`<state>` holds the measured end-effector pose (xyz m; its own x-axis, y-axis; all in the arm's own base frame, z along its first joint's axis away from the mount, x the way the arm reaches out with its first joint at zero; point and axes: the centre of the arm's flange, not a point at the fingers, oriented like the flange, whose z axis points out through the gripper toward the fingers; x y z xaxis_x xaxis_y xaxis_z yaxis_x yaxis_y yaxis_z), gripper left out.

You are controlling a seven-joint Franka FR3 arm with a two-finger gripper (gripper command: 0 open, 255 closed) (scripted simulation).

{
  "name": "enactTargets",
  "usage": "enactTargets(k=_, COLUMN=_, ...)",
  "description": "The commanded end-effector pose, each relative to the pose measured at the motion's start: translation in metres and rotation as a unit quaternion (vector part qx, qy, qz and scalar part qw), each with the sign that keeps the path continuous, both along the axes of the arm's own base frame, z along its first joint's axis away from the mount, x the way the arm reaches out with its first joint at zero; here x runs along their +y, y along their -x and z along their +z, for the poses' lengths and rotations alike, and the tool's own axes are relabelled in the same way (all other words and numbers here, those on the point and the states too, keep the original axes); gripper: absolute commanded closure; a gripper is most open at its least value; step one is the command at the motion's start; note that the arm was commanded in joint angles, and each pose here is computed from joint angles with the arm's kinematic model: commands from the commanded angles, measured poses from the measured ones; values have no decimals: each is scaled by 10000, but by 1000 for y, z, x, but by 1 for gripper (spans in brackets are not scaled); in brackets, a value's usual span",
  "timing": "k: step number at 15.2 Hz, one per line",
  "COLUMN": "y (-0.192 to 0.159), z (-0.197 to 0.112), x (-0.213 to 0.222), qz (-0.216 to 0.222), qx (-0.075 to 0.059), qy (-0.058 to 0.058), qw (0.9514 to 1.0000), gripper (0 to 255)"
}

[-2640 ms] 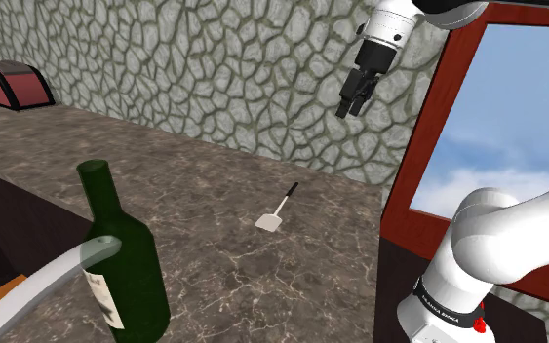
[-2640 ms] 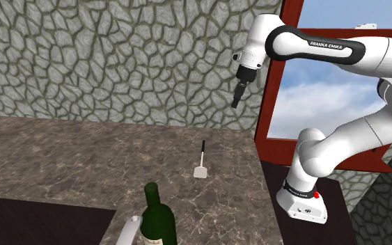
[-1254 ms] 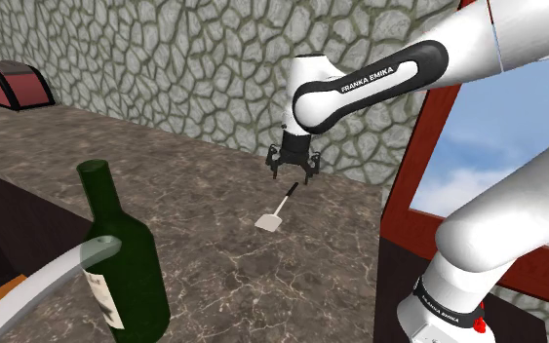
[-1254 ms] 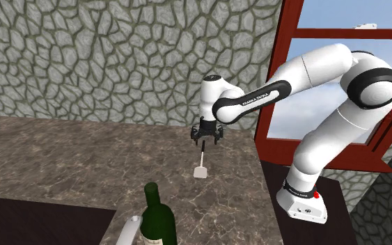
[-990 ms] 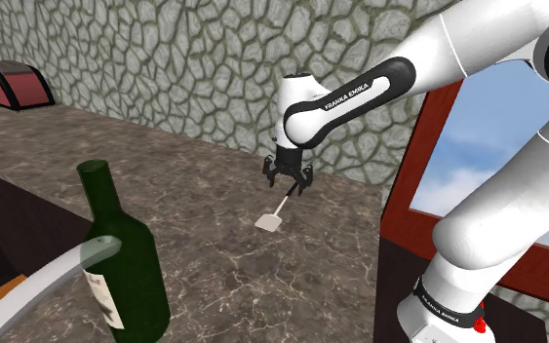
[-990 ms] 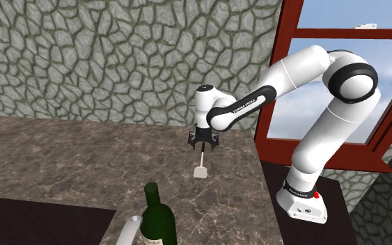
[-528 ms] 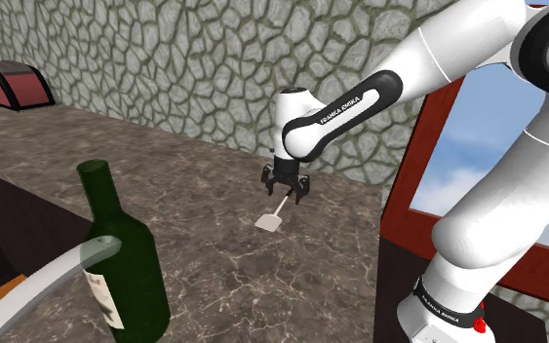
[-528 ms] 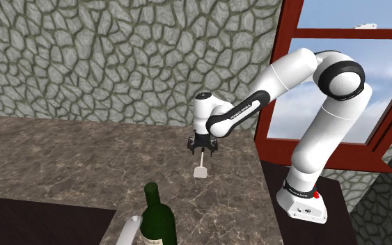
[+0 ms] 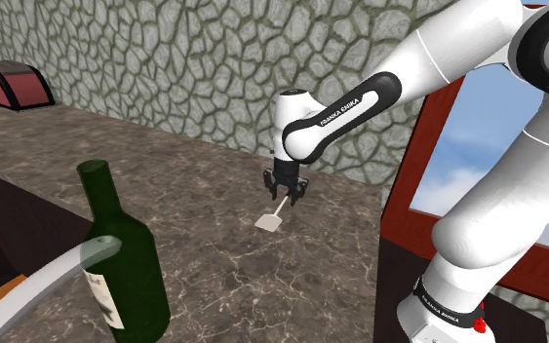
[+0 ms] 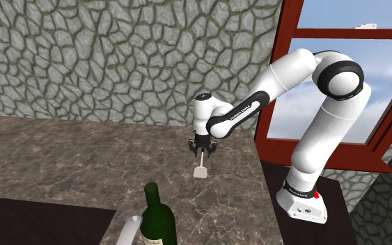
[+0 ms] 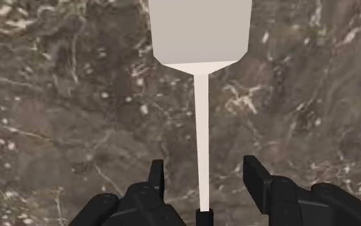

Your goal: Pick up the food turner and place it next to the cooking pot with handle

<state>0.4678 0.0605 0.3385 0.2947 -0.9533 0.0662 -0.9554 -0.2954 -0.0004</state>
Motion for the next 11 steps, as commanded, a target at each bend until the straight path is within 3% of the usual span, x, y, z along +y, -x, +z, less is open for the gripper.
enactTargets(k=1, y=0, z=0, x=0, qz=0, qx=0, qy=0, qw=10000, gripper=255)
enactTargets(k=11, y=0, z=10, x=0, qz=0, qx=0, qy=0, qw=10000, gripper=255)
